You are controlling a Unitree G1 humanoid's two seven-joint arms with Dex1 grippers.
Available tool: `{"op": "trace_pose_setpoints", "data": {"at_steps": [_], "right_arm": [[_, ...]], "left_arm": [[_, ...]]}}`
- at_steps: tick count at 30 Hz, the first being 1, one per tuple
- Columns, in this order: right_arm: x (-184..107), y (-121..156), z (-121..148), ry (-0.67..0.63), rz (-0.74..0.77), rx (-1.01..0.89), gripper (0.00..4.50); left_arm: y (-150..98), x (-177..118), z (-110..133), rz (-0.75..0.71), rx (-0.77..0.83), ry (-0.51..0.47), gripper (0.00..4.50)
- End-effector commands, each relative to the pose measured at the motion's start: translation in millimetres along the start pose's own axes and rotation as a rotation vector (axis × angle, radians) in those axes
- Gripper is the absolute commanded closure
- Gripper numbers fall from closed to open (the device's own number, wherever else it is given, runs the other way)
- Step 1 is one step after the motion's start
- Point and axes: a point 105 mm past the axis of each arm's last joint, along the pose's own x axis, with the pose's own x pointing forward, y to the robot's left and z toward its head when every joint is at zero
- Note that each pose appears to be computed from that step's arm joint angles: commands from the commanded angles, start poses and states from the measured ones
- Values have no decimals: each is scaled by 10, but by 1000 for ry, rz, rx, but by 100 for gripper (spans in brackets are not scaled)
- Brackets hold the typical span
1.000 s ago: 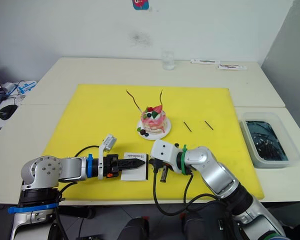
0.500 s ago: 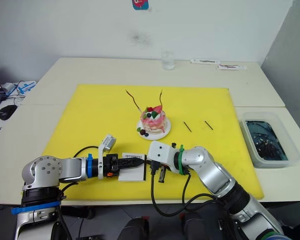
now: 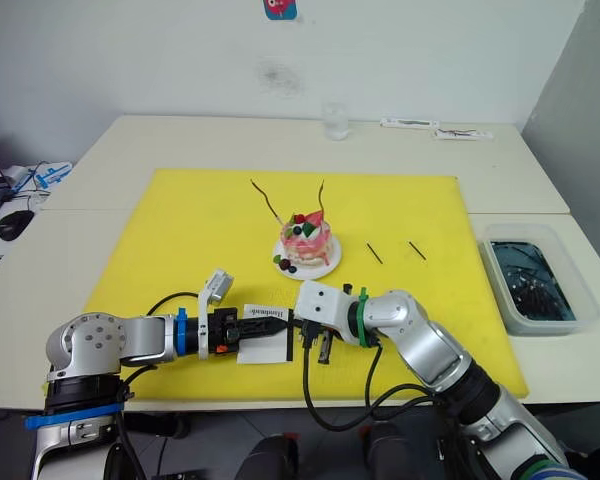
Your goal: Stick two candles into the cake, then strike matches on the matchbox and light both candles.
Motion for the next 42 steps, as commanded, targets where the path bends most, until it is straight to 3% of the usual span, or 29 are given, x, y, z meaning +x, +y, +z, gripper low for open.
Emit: {"op": "trace_pose_setpoints", "data": {"at_steps": [1, 6, 11, 16, 20, 24, 29, 42], "right_arm": [[-228, -143, 239, -85, -75, -8, 450], [-481, -182, 316, -136, -115, 20, 450], [-755, -272, 303, -172, -215, 59, 450], [-1015, -389, 126, -174, -364, 147, 450], [-1122, -472, 41, -191, -477, 210, 363], [-1144, -552, -7, -203, -560, 234, 214], [-1008, -803, -163, -140, -691, 261, 32], [-636, -1271, -402, -79, -801, 400, 32]], "left_arm": [[80, -6, -70, 42, -16, 11, 445], [-2, -82, -63, 9, 15, 4, 445], [-246, -196, -31, -105, 78, 3, 445], [-557, -293, 49, -227, 193, -34, 445], [-623, -322, 18, -247, 235, -31, 450], [-569, -286, -13, -198, 267, -21, 450], [-573, -219, 127, -168, 320, -99, 450], [-638, -158, 131, -181, 365, -105, 450]]}}
